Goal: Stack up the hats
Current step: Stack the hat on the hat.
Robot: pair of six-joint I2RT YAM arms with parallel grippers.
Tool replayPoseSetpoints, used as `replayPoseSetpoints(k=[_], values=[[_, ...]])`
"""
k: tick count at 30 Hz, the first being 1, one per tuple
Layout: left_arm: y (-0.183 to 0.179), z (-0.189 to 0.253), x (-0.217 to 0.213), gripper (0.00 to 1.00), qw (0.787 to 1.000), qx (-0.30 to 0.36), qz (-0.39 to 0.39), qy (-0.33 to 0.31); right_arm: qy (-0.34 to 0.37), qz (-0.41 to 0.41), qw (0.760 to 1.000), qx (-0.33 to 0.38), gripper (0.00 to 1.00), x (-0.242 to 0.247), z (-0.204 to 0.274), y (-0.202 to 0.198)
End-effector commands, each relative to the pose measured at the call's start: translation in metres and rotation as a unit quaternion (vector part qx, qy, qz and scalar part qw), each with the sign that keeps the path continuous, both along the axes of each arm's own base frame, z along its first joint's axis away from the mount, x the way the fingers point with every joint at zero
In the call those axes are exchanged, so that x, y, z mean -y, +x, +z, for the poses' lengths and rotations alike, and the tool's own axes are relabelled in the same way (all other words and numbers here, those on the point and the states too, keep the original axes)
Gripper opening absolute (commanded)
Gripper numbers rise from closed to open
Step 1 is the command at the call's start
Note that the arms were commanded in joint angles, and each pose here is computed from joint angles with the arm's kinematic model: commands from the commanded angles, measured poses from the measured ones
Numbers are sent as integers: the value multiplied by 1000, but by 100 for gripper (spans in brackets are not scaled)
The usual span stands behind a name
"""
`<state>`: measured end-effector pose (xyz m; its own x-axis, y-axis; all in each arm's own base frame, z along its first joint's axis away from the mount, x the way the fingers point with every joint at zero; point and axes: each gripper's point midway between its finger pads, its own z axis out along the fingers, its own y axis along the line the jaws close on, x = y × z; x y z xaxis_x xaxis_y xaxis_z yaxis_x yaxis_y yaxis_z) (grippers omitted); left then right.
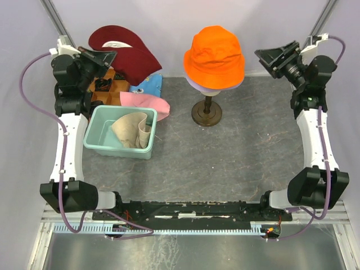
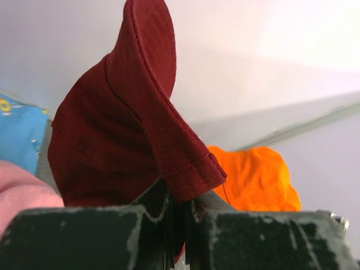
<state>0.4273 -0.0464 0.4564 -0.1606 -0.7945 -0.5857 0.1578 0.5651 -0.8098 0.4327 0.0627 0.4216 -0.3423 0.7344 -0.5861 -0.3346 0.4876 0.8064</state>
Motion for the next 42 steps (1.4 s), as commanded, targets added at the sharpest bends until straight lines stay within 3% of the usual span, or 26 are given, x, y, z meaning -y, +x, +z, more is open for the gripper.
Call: replayPoseSetpoints(k=[1,9,15,19,25,31,35,42], values=[[-31,67,44,3,977,151,-117,90,9,0,994,111,78,-4,92,-30],[-62,103,79,3,933,260,-208,134,12,115,982,149,78,-49,140,-58],[-87,135,109,3,884,348,-261,169,-6,177,972,152,78,-92,166,-83],[-85,140,123,3,867,365,-231,247,6,194,970,149,83,-111,179,-93],[-66,118,132,3,850,321,-158,386,48,224,967,113,85,-135,187,-94],[-69,118,138,3,821,332,-116,451,135,266,953,51,86,-160,202,-94],[-71,115,143,3,796,346,-97,488,198,310,930,-5,86,-174,211,-101],[-82,124,156,3,772,384,-91,499,270,336,898,-87,86,-195,203,-101]])
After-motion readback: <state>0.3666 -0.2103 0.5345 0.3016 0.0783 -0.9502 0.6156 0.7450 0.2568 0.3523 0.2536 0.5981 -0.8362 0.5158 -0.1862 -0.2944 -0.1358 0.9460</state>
